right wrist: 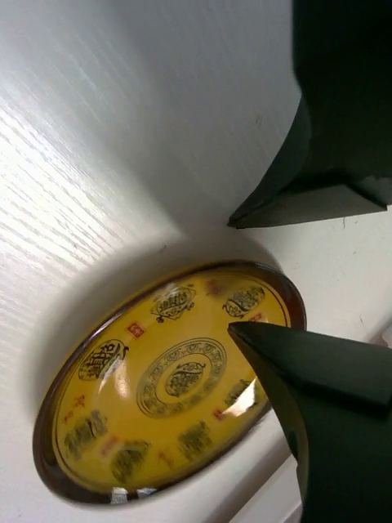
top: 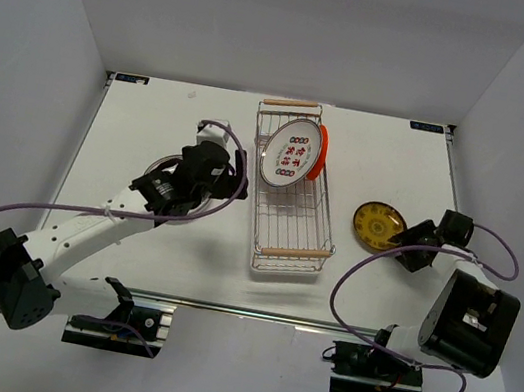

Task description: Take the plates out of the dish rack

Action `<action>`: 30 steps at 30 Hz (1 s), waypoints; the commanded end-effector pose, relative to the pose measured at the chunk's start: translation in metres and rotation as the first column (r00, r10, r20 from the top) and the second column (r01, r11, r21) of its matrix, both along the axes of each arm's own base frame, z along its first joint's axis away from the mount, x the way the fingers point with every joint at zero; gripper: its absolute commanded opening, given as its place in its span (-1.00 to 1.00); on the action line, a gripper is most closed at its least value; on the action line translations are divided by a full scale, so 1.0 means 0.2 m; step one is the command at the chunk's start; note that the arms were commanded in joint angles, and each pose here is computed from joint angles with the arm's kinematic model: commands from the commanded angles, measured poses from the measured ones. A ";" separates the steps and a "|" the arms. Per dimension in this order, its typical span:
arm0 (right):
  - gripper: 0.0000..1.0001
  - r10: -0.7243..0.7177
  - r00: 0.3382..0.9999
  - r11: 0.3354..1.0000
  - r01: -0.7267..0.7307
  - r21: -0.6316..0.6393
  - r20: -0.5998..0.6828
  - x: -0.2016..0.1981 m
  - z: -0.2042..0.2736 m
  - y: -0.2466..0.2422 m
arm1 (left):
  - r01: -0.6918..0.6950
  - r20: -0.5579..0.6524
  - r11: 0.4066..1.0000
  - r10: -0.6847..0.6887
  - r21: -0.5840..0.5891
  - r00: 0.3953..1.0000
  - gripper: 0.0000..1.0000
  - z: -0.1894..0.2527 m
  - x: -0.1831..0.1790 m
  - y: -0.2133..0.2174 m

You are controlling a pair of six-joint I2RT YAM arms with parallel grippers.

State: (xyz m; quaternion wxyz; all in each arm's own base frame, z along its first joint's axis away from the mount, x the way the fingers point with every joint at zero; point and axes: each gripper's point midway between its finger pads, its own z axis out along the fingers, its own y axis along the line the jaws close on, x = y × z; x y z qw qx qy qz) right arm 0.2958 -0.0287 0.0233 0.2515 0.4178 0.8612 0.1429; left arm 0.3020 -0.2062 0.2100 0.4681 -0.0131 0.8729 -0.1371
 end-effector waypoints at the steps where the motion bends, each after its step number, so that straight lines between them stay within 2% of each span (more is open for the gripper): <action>1: 0.20 0.013 0.999 1.000 -0.014 -0.015 -0.049 -0.07 -0.01 -0.01 | -0.018 0.009 1.000 0.018 0.003 1.000 0.96 0.01 -0.03 0.06; 3: 0.34 0.005 0.996 0.999 -0.008 -0.033 -0.087 -0.12 0.01 -0.02 | -0.027 0.012 1.000 0.027 0.001 1.000 0.96 0.02 -0.04 0.07; 5: 0.78 0.003 0.998 0.997 -0.008 -0.077 -0.063 -0.12 0.09 -0.04 | -0.041 0.007 0.999 0.041 0.006 0.999 0.96 0.01 -0.06 0.10; 10: 0.79 0.030 1.000 0.981 -0.030 -0.193 -0.003 -0.19 0.28 -0.06 | -0.079 0.032 0.997 0.079 0.001 0.996 0.96 0.04 -0.08 0.15; 11: 0.79 0.039 0.998 0.973 -0.027 -0.228 0.045 -0.18 0.37 -0.06 | -0.087 0.033 0.996 0.087 -0.002 0.996 0.96 0.04 -0.08 0.16; 15: 0.78 0.174 0.981 0.945 -0.141 -0.294 0.090 -0.20 0.49 0.03 | -0.108 0.049 0.994 0.108 -0.001 0.993 0.96 0.08 -0.08 0.19; 22: 0.78 0.360 0.932 0.898 -0.332 -0.289 0.047 -0.21 0.42 0.25 | -0.194 0.094 0.981 0.192 0.017 0.977 0.96 0.18 -0.06 0.28; 28: 0.79 0.587 0.810 0.782 -0.571 -0.251 -0.015 -0.23 0.28 0.60 | -0.231 0.080 0.973 0.229 0.020 0.970 0.96 0.17 -0.08 0.32; 30: 0.79 0.590 0.806 0.774 -0.580 -0.255 -0.042 -0.23 0.25 0.63 | -0.236 0.074 0.972 0.234 0.021 0.970 0.96 0.16 -0.09 0.32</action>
